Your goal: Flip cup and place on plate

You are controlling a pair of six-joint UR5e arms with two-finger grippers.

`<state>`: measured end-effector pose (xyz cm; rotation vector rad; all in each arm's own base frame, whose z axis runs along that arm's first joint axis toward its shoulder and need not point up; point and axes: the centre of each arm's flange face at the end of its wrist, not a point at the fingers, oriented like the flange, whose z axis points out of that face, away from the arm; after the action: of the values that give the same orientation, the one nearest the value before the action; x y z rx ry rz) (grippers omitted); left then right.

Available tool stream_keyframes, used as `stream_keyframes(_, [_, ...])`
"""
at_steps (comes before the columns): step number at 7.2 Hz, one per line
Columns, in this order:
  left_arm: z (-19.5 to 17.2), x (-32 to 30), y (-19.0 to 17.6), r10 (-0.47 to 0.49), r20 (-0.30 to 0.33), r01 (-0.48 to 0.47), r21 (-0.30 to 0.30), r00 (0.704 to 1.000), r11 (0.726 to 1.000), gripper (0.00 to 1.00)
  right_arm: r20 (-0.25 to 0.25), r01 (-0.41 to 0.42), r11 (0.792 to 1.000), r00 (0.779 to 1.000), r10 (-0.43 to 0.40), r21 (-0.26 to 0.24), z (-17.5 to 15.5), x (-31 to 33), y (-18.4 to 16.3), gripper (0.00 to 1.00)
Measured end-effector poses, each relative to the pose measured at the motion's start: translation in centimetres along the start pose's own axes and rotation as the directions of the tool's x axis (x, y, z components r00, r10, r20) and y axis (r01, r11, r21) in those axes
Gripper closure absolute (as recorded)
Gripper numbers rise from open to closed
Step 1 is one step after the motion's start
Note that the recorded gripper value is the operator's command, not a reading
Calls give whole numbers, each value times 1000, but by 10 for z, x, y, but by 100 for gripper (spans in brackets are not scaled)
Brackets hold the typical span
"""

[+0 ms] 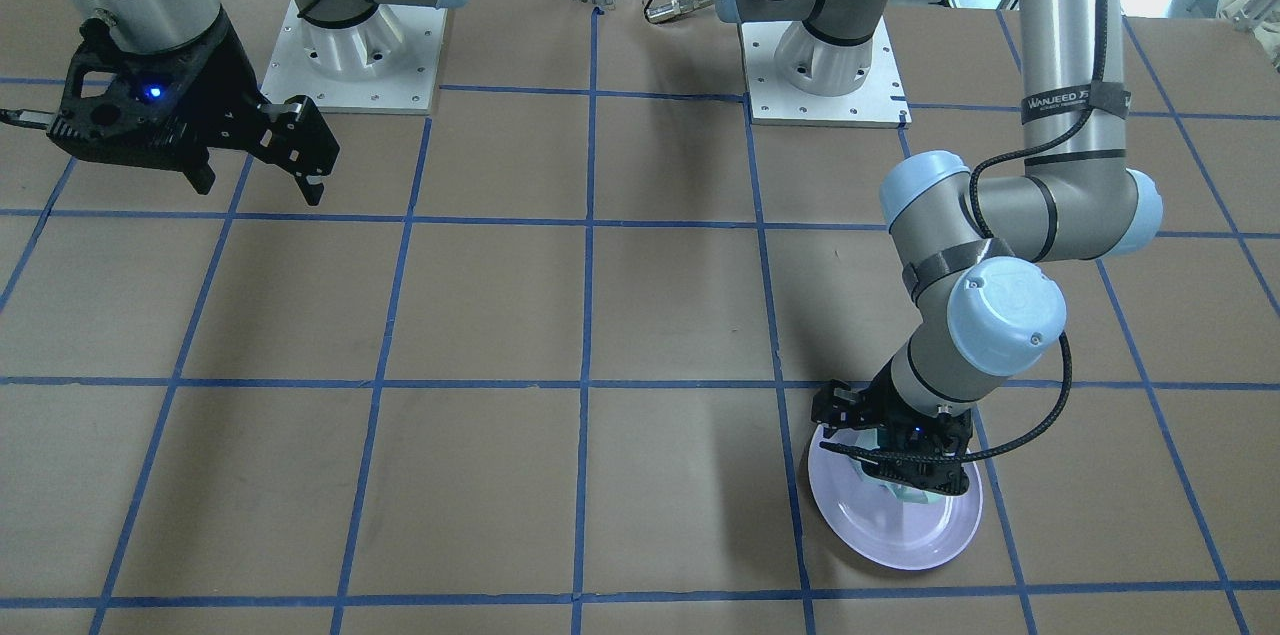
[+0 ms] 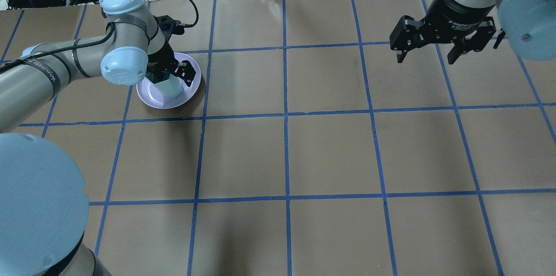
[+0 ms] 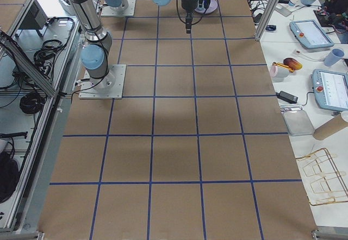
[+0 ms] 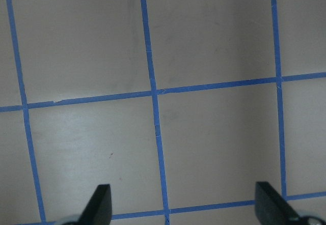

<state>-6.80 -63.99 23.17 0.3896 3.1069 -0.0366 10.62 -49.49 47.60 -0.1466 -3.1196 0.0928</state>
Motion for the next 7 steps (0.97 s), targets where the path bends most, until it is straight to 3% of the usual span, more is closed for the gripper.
stream_keyframes(4, [-50,39,4,-36,12,36,41,999,999,0,0,0,1000,1000,0,-1,0,0,0,0])
stream_keyframes(7, [-123,53,25,-88,6,88,18,996,996,0,0,0,1000,1000,0,0,0,0,0,0])
